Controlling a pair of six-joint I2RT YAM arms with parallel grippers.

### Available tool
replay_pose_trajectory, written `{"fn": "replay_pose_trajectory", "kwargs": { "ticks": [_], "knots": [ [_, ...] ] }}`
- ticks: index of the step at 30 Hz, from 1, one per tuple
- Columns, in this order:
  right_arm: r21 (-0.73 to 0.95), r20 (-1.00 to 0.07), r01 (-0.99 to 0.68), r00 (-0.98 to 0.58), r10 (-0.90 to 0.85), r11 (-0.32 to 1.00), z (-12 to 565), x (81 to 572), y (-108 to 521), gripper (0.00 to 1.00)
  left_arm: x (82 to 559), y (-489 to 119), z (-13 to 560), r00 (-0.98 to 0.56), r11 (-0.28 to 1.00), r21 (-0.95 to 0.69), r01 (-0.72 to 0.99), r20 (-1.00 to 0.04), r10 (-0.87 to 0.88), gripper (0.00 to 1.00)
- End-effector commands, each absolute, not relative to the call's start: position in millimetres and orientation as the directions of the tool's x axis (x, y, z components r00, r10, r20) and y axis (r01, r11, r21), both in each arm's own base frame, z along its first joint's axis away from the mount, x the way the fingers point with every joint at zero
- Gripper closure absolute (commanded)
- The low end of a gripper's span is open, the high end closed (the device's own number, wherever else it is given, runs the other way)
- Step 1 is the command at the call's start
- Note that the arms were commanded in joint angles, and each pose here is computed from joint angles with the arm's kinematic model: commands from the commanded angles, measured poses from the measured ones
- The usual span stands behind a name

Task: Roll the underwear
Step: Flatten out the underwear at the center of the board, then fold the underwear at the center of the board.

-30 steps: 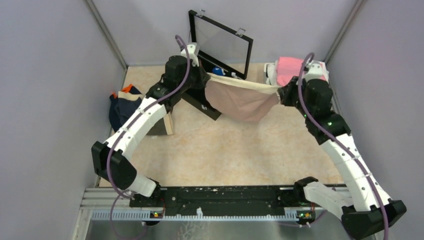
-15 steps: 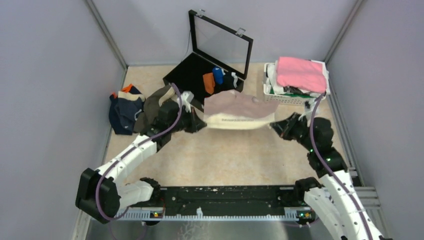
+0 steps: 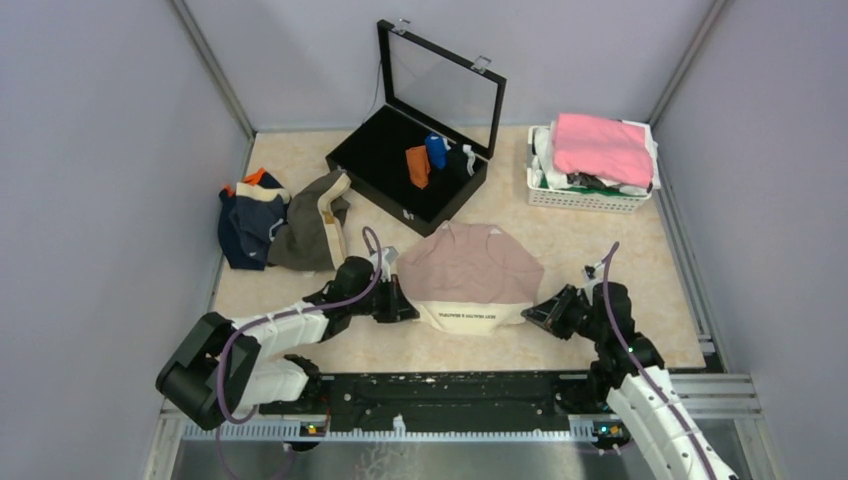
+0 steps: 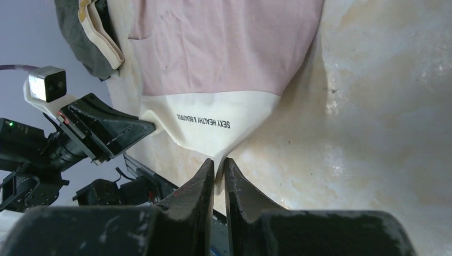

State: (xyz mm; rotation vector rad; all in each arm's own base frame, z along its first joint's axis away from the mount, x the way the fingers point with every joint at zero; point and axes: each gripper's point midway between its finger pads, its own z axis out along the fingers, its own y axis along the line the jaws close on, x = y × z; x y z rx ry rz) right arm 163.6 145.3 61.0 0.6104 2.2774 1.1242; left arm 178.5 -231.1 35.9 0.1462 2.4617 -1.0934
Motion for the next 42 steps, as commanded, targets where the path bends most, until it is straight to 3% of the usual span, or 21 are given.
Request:
{"fn": "replay_pose_trajectory", "kwargs": {
  "ticks": [1,5,9,12,14,16,19,25,33,38,42],
  "knots": [
    [0.817,-0.28,0.154,-0.736,0.617,0.555,80.5,169.0,141.7,0.87,189.0,-243.2,52.6,-0.867,0.64,-0.699,0.32,-0.488,-0.1,0.96],
    [0.789,-0.328,0.161,-0.706,0.628,0.593,85.0,170.5,131.6,0.86,188.3,-238.1,51.4,-0.866,0.663,-0.682,0.31,-0.49,-0.098,0.9],
    [0.738,-0.42,0.151,-0.66,0.623,0.657,100.2,176.1,116.3,0.76,183.8,-229.3,49.0,-0.868,0.694,-0.657,0.293,-0.487,-0.094,0.87],
    [0.693,-0.503,0.128,-0.619,0.603,0.709,117.7,184.6,105.1,0.7,181.9,-221.7,48.5,-0.869,0.723,-0.633,0.276,-0.486,-0.093,0.77],
    [0.694,-0.505,0.107,-0.633,0.587,0.712,116.8,188.1,109.1,0.68,184.1,-214.7,51.0,-0.862,0.751,-0.608,0.257,-0.496,-0.106,0.71],
    [0.689,-0.499,0.105,-0.649,0.574,0.717,112.4,192.1,111.7,0.68,186.0,-205.7,55.1,-0.853,0.782,-0.578,0.232,-0.507,-0.122,0.56],
    [0.674,-0.504,0.123,-0.645,0.574,0.729,108.4,201.3,109.8,0.62,191.7,-193.7,62.2,-0.832,0.82,-0.538,0.196,-0.533,-0.15,0.45],
    [0.533,-0.557,0.237,-0.624,0.548,0.812,86.9,229.4,84.6,0.54,207.3,-191.0,90.2,-0.765,0.833,-0.509,0.216,-0.618,-0.179,0.38],
    [0.416,-0.566,0.206,-0.703,0.43,0.886,64.3,269.1,85.9,0.53,207.3,-237.3,117.9,-0.698,0.839,-0.412,0.355,-0.714,-0.056,0.35],
    [0.364,-0.558,0.197,-0.737,0.382,0.91,49.9,285.6,82.6,0.55,202.2,-262.5,119.3,-0.695,0.815,-0.421,0.398,-0.719,-0.032,0.34],
    [0.33,-0.54,0.196,-0.763,0.355,0.923,37.5,292.4,78.7,0.64,199.8,-270.2,119.6,-0.696,0.804,-0.428,0.413,-0.718,-0.025,0.35]
  ]
}}
